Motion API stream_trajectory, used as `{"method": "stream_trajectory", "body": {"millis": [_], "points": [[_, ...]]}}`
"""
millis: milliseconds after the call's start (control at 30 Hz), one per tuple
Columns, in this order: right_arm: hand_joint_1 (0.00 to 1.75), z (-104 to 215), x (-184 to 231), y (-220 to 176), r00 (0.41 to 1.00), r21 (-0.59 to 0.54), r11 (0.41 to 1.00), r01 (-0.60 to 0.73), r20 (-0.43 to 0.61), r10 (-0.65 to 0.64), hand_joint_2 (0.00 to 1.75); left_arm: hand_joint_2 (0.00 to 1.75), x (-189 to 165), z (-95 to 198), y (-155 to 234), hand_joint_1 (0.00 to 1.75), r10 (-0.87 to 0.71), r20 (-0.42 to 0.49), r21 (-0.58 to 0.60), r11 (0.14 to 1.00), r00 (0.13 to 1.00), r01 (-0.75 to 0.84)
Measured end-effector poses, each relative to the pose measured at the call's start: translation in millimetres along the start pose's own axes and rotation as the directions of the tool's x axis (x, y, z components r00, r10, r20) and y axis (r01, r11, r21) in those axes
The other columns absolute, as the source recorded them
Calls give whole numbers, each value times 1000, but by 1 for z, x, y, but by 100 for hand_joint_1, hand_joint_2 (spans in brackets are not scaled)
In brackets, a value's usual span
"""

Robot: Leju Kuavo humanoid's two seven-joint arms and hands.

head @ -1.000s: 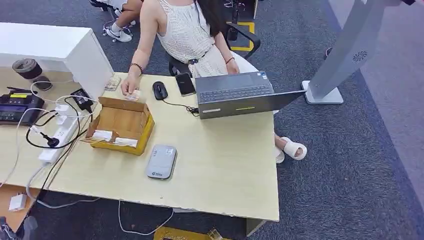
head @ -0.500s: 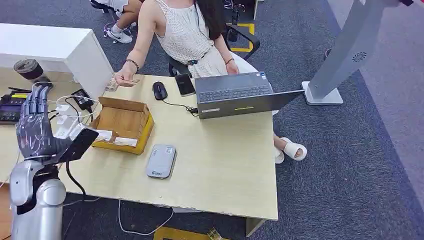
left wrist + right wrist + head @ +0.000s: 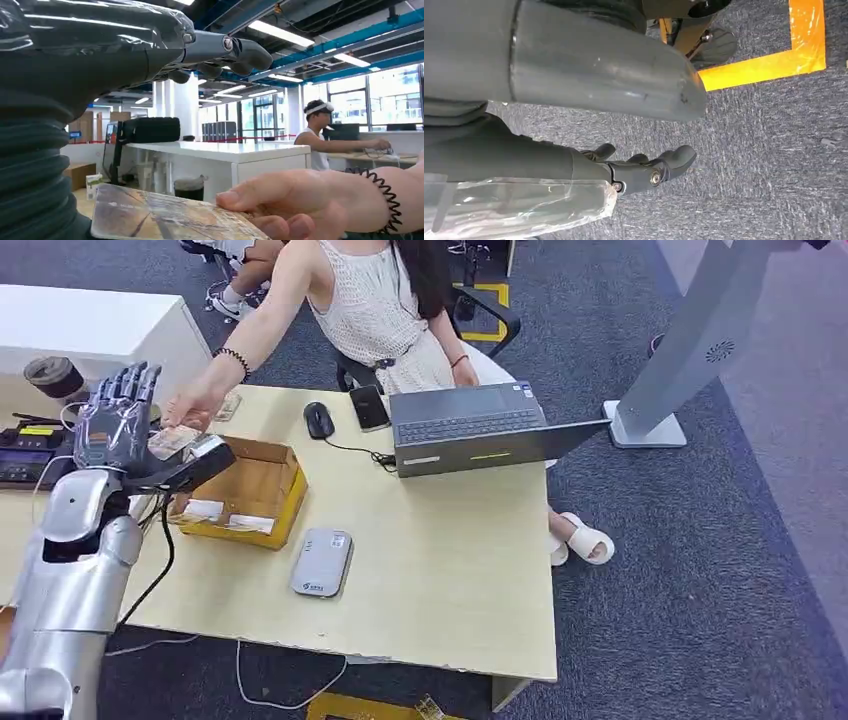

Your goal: Pass the card to the sensor for recognition and then transmit it.

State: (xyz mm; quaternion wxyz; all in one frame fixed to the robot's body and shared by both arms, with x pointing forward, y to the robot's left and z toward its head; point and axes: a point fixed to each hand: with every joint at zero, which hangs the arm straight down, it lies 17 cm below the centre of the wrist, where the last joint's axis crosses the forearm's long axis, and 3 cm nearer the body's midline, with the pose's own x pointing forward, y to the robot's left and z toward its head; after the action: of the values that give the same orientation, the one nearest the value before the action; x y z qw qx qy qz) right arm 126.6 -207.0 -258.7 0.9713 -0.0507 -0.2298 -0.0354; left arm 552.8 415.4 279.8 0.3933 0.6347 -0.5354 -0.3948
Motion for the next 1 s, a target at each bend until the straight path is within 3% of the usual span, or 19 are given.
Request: {"method": "stream_trajectory", "body": {"millis": [533, 567, 1000], "points": [[0, 0, 1, -1, 1000, -3, 1000, 0, 8, 0, 0, 175, 17, 2, -14, 0, 7, 48, -32, 999, 999, -5], [0, 0, 1, -1, 1000, -3, 1000, 0, 9, 0, 0, 175, 17, 2, -14, 175, 7, 47, -33, 999, 999, -5], [0, 0, 2, -2, 1000, -12, 1000, -1, 11, 1, 0, 175, 30, 5, -23, 175, 30, 84, -55, 998, 996, -26]]}}
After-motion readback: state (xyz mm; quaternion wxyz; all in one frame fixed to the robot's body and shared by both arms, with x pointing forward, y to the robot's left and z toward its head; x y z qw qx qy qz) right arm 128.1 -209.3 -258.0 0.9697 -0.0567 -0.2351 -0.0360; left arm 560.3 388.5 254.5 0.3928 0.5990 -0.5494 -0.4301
